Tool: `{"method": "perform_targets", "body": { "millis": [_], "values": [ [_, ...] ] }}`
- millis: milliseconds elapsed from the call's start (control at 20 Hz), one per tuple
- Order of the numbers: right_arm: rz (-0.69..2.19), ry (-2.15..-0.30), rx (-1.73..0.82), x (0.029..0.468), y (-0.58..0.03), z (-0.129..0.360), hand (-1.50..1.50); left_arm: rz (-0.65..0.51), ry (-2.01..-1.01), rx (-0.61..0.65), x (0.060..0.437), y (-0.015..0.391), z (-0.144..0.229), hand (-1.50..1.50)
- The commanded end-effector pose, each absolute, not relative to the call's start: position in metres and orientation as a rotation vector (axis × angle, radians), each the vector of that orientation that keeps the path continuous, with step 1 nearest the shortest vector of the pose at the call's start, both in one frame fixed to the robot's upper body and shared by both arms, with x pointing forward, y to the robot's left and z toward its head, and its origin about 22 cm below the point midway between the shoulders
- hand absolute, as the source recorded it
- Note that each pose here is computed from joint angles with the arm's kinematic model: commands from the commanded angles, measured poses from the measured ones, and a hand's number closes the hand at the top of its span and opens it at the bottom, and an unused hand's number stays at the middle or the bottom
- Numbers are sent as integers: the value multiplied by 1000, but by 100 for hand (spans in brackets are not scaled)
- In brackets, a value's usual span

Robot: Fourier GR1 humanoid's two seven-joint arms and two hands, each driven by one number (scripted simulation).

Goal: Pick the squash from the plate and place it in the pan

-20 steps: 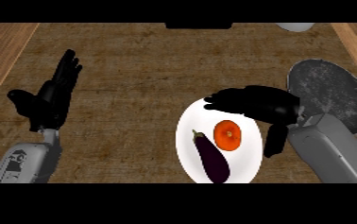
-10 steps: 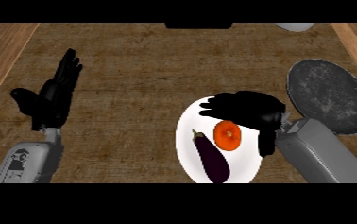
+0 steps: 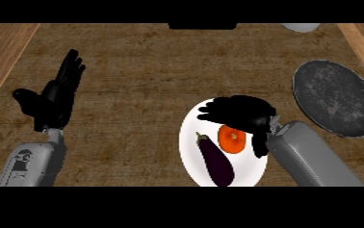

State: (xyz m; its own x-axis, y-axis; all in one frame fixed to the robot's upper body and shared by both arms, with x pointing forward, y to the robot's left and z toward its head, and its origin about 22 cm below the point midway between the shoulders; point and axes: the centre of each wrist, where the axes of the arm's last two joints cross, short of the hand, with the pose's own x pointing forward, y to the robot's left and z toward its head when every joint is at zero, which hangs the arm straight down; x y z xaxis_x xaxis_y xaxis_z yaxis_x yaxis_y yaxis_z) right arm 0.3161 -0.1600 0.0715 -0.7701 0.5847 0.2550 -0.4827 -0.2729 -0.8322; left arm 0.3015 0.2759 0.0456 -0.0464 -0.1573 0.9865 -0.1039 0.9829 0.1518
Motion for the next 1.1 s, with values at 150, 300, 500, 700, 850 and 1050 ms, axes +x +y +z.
{"method": "perform_targets", "body": {
  "millis": [150,300,500,700,850,1050],
  "values": [
    [2166,-1218,-193,314,-142,41,-150,-56,-1623,192,309,267,52,0],
    [2151,-1230,-157,295,-157,41,-150,-53,-1619,208,291,274,61,0],
    [2146,-1207,-158,329,-144,48,-150,-64,-1622,219,298,275,54,0],
    [2222,-1223,-6,297,-144,24,150,-41,-1624,199,296,273,56,0],
    [2262,-1282,-38,314,-159,17,150,-57,-1614,189,287,261,29,0],
    [2259,-1274,-28,312,-127,13,150,-57,-1619,202,299,278,62,0]
  ]
}}
